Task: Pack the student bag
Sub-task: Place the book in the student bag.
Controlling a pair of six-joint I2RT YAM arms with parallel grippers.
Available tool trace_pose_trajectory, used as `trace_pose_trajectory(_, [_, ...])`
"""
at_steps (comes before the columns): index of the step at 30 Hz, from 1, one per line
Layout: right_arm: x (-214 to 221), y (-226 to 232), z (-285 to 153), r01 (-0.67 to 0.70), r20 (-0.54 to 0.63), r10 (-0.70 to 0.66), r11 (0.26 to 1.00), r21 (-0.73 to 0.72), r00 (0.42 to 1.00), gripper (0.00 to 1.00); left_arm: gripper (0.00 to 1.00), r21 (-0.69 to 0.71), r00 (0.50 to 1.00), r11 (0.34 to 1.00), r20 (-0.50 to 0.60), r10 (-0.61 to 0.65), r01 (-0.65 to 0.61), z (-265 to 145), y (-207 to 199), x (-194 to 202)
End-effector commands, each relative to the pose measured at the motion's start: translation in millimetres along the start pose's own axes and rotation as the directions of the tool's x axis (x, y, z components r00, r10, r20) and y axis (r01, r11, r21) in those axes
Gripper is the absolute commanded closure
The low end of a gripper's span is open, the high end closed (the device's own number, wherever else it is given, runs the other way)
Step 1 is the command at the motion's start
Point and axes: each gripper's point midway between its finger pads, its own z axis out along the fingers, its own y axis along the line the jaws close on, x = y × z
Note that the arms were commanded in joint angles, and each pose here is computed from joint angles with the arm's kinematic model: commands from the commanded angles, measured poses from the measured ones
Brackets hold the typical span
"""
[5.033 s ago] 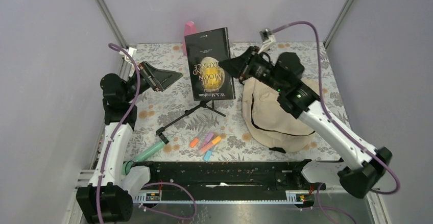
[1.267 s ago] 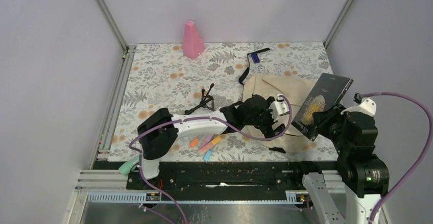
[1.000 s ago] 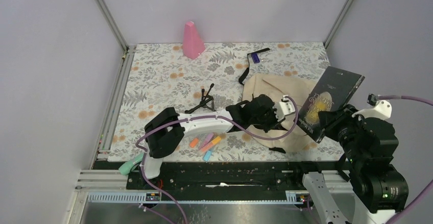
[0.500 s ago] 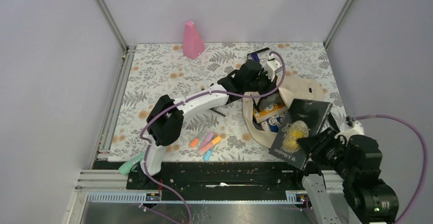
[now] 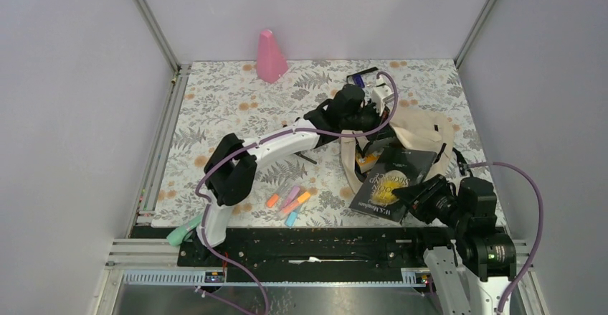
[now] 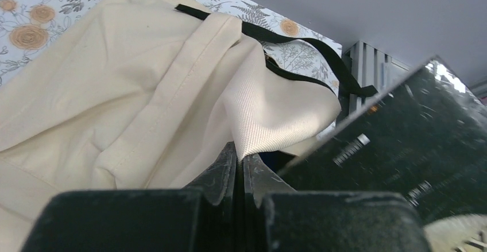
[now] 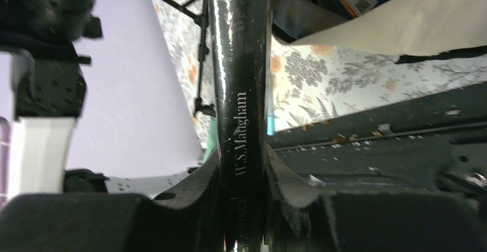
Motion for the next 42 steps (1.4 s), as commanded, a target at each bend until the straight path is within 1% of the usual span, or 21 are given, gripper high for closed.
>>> trace_pose_trajectory(1, [-29.0, 47.4, 1.5, -0.107, 0.119, 0.141, 0.962, -0.251, 0.983, 1.0, 1.0, 0.093, 0.981, 0.99, 0.177, 0.084, -0.101, -31.7, -39.3, -70.4])
trace_pose_trajectory(2, [-32.3, 44.7, 3.7, -0.142, 0.134, 0.181, 0.956, -0.258, 0.974, 1.0, 1.0, 0.098, 0.98, 0.99, 0.179, 0.086, -0.105, -33.3, -41.5, -71.8])
trace_pose_trajectory(6, [-37.1, 25.1, 14.7, -0.203, 0.171, 0.243, 0.954, -0.222, 0.955, 1.0, 1.0, 0.101, 0.972, 0.987, 0.213, 0.099, -0.123, -43.5, -49.1, -83.8])
trace_pose_trajectory(8, [-42.8, 17.9, 17.2, -0.235, 0.208, 0.282, 0.946, -0.222, 0.937, 1.0, 1.0, 0.107, 0.966, 0.986, 0.235, 0.103, -0.131, -48.8, -54.3, -90.9])
trace_pose_trajectory(13, [-67.3, 15.5, 23.0, -0.252, 0.314, 0.34, 0.923, -0.289, 0.886, 1.0, 1.0, 0.133, 0.967, 0.985, 0.244, 0.075, -0.11, -54.0, -62.4, -94.0])
trace_pose_trajectory(17, [-90.1, 22.0, 37.2, -0.25, 0.359, 0.38, 0.9, -0.358, 0.853, 1.0, 1.0, 0.134, 0.967, 0.986, 0.248, 0.059, -0.095, -57.4, -64.2, -93.7])
trace_pose_trajectory(20, [-109.9, 28.1, 36.2, -0.187, 0.444, 0.345, 0.913, -0.362, 0.827, 1.0, 1.0, 0.122, 0.97, 0.989, 0.235, 0.056, -0.087, -58.9, -62.5, -91.7])
trace_pose_trajectory(22, [-125.6, 32.0, 29.7, -0.129, 0.524, 0.305, 0.93, -0.345, 0.795, 1.0, 1.0, 0.094, 0.972, 0.992, 0.226, 0.059, -0.082, -60.3, -58.5, -89.8])
trace_pose_trajectory(24, [-137.3, 31.5, 27.9, -0.108, 0.576, 0.294, 0.936, -0.334, 0.763, 1.0, 1.0, 0.071, 0.973, 0.995, 0.224, 0.058, -0.076, -62.7, -55.8, -89.7])
trace_pose_trajectory(26, [-144.6, 30.3, 36.2, -0.106, 0.589, 0.296, 0.936, -0.336, 0.752, 1.0, 1.0, 0.072, 0.973, 0.995, 0.226, 0.053, -0.071, -64.7, -57.2, -90.8])
trace_pose_trajectory(29, [-151.5, 25.6, 55.0, -0.111, 0.589, 0.291, 0.94, -0.322, 0.754, 1.0, 1.0, 0.086, 0.971, 0.994, 0.235, 0.04, -0.062, -68.3, -62.4, -94.8])
trace_pose_trajectory(33, [-163.4, 26.1, 67.3, -0.082, 0.616, 0.27, 0.945, -0.316, 0.74, 1.0, 1.0, 0.108, 0.972, 0.993, 0.236, 0.018, -0.044, -71.1, -67.5, -95.9])
trace_pose_trajectory(35, [-168.5, 24.0, 71.4, -0.064, 0.637, 0.23, 0.96, -0.272, 0.736, 1.0, 1.0, 0.111, 0.971, 0.993, 0.237, 0.013, -0.04, -72.3, -68.7, -96.1])
trace_pose_trajectory(38, [-172.7, 13.0, 81.9, -0.075, 0.654, 0.186, 0.978, -0.194, 0.734, 1.0, 1.0, 0.122, 0.971, 0.992, 0.241, -0.004, -0.026, -72.8, -71.2, -98.3])
trace_pose_trajectory(42, [-164.8, 3.1, 109.1, -0.083, 0.639, 0.17, 0.983, -0.164, 0.75, 1.0, 1.0, 0.155, 0.967, 0.988, 0.251, -0.028, -0.012, -73.9, -77.7, -102.8])
